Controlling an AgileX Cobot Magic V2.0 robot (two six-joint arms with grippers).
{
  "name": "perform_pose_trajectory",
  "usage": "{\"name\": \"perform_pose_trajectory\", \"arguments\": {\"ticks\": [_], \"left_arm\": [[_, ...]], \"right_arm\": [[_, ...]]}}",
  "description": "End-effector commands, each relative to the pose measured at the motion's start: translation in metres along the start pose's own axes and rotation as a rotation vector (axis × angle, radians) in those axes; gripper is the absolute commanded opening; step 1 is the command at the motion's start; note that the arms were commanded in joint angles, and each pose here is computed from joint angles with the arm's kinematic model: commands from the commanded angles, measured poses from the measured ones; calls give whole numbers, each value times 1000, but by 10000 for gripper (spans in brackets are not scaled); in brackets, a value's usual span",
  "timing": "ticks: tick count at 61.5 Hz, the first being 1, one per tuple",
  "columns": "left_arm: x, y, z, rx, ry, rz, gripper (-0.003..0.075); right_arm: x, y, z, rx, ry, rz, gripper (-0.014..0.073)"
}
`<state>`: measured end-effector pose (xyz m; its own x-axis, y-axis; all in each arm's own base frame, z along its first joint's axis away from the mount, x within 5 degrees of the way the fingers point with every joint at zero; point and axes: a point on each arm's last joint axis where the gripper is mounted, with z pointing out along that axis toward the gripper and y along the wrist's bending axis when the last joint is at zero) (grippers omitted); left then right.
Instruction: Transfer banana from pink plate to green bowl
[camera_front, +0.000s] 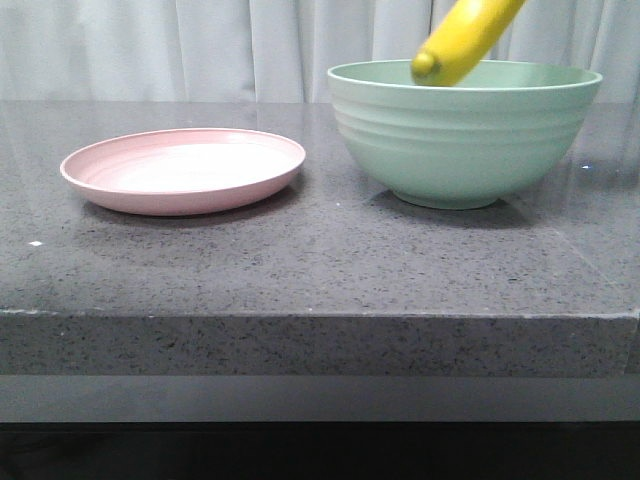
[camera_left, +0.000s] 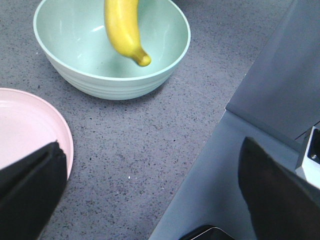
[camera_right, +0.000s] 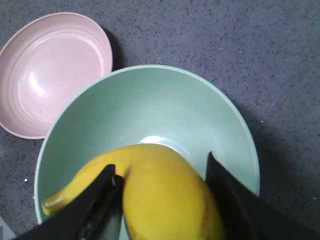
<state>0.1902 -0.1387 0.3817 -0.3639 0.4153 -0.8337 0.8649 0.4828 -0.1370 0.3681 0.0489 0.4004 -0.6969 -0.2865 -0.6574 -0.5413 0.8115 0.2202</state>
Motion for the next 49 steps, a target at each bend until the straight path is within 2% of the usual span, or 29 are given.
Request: {"name": "perform_pose_trajectory", "arguments": {"ticks": [1, 7, 17, 20, 28, 38, 43, 49], "left_arm": [[-15, -7, -12, -7, -93, -2, 678], [-15, -7, -12, -7, -93, -2, 678], [-15, -7, -12, -7, -93, -2, 678], [-15, -7, -12, -7, -93, -2, 678], [-15, -7, -12, -8, -94, -2, 678], [-15, -7, -12, -8, -94, -2, 678], [-15, -7, -12, -8, -94, -2, 678], [-15, -7, -12, -8, -94, -2, 678]], "right_arm": [[-11, 5, -14, -2, -98, -4, 203], [-11, -4, 0, -2, -85, 13, 235], [-13, -14, 13, 16, -102, 32, 486], [-13, -14, 13, 17, -103, 32, 522], [-13, -11, 3, 52, -107, 40, 528], [-10, -6, -25, 193, -103, 91, 528], [-9, 7, -47, 240, -129, 99, 528], [-8, 29, -68, 238, -163, 78, 528]]}}
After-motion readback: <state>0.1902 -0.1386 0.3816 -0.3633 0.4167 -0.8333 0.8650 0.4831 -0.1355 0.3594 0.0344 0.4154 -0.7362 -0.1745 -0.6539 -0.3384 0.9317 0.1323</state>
